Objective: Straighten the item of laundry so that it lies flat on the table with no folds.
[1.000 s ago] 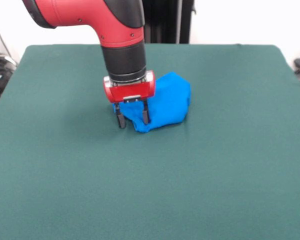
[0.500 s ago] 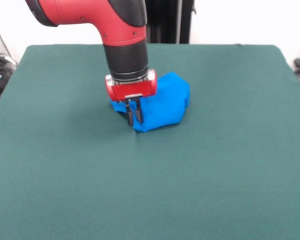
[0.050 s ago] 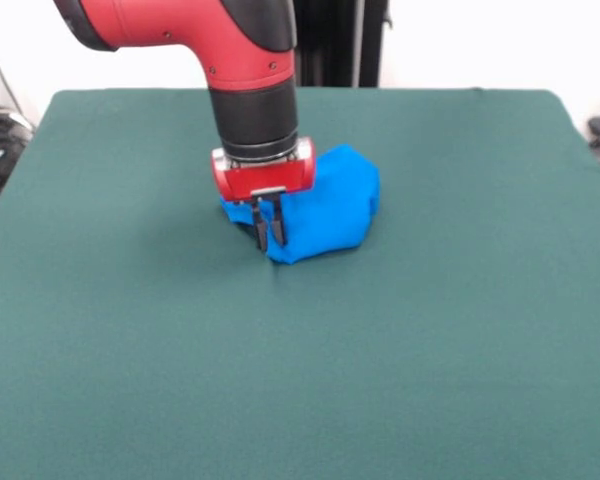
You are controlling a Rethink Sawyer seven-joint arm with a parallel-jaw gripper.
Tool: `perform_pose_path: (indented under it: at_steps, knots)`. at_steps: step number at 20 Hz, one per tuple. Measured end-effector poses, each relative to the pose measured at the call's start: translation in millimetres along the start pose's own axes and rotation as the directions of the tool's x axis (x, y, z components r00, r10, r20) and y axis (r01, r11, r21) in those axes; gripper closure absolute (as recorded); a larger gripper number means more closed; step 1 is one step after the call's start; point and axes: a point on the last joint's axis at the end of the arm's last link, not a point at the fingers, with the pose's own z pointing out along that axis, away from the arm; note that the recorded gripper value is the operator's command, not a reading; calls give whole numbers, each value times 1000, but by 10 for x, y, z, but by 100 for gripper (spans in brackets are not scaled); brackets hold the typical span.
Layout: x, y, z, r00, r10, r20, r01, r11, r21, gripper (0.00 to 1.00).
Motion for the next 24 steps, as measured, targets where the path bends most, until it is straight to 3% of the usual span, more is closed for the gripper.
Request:
perform_pose_path:
  at_steps: [5,12,20,21,24]
  knots:
    - [-11,18,-52,1000,-10,1,10,1000,9,100]
    - [-80,153,-482,999,-49,9,48,996,71,100]
    - [-164,724,-854,998,-68,18,67,996,56,100]
    - [-172,882,-937,998,-69,14,68,997,47,100]
    - [-173,1012,-1025,998,-64,6,64,997,39,100]
